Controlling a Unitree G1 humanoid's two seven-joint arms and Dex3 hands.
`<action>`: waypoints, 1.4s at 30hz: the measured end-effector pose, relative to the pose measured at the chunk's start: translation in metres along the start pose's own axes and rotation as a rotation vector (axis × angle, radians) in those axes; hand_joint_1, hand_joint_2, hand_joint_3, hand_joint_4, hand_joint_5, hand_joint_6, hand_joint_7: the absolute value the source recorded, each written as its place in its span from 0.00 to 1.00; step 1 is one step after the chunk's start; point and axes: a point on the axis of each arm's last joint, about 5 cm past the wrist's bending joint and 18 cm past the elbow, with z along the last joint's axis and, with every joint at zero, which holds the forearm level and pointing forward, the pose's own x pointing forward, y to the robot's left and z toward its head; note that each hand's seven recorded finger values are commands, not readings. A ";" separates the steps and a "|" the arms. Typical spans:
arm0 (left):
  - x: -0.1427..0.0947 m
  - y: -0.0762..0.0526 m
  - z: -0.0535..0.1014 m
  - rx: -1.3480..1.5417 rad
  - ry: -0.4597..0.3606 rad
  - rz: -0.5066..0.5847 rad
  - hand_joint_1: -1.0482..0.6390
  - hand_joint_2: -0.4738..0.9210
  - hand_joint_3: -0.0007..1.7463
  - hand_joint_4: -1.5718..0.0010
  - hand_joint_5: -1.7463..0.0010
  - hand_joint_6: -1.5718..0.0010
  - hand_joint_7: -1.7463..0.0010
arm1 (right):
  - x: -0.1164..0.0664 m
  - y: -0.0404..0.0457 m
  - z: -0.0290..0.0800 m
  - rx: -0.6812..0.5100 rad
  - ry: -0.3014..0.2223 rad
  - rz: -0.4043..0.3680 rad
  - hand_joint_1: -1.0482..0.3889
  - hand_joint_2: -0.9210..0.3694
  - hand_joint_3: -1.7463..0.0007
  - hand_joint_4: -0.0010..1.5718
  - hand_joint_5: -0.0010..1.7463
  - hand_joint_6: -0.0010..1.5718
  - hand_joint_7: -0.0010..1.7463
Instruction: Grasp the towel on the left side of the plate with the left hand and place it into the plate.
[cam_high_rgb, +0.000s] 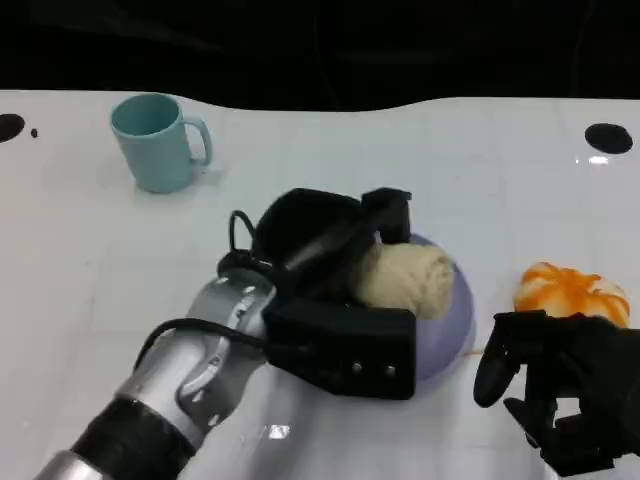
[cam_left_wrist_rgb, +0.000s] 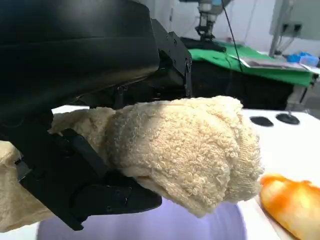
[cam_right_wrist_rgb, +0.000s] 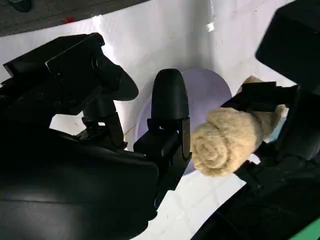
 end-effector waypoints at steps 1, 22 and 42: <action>0.001 -0.002 0.002 -0.003 -0.002 -0.004 0.50 0.76 0.44 0.45 0.00 0.58 0.12 | 0.000 0.0002 0.000 0.000 0.000 0.001 0.73 0.27 0.39 0.45 0.99 0.44 0.83; -0.007 0.018 -0.007 -0.015 0.061 -0.229 0.30 1.00 0.06 0.87 0.70 0.77 0.99 | 0.000 -0.0002 0.000 -0.004 -0.002 0.009 0.74 0.28 0.38 0.44 1.00 0.44 0.83; -0.088 0.081 -0.029 -0.688 0.088 -0.126 0.46 1.00 0.15 0.54 0.49 0.41 0.93 | 0.001 -0.0003 0.000 0.000 -0.004 0.012 0.74 0.27 0.39 0.45 0.99 0.44 0.83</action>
